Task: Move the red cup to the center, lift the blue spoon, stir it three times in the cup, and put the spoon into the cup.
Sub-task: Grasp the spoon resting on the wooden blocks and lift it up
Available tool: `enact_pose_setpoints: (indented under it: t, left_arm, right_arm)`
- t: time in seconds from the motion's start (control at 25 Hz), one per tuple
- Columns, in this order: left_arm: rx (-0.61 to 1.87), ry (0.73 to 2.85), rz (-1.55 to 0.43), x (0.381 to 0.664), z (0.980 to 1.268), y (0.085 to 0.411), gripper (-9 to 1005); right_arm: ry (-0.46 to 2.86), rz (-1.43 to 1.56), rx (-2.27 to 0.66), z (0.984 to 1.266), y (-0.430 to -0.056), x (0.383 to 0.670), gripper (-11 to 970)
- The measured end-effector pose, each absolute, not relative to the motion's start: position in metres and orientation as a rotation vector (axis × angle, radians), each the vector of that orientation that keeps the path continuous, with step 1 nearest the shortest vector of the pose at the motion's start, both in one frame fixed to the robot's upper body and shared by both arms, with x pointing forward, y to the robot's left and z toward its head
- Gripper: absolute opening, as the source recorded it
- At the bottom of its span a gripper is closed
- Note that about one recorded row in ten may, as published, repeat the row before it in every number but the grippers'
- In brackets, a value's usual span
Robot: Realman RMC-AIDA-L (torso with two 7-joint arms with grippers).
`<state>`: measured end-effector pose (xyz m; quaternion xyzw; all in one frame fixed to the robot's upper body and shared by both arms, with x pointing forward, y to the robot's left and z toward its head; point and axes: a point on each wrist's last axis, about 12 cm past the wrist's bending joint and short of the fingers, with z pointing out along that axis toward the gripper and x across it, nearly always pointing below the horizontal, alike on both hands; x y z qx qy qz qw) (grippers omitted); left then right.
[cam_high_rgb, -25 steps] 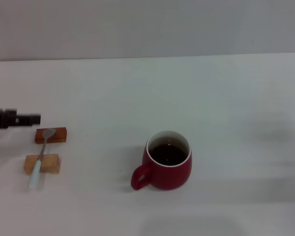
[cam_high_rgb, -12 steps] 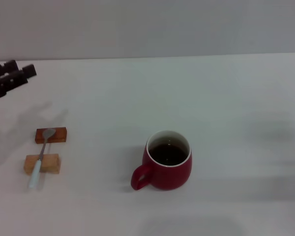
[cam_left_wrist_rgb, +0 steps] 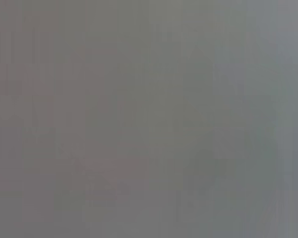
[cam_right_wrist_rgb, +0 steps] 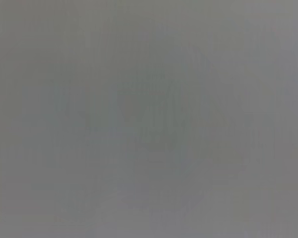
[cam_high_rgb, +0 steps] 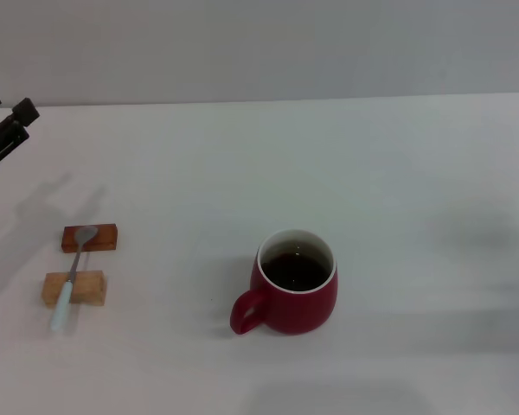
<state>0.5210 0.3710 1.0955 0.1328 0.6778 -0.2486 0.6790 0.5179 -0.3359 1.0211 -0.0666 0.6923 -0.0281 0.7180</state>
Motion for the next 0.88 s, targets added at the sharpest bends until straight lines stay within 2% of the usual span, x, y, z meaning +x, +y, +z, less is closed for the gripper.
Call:
enact_pose_setpoints:
  t: [0.32,0.88]
  left_arm:
    - [0.289,1.422,-0.42,0.516,1.071,0.354,681]
    - [0.182,1.301,-0.251,0.517,1.058,0.331,682]
  right_arm:
    - [1.548,-0.061,-0.136,1.017,-0.337,0.513,0]
    - [1.553,-0.071,-0.136,1.015,-0.34,0.509,-1]
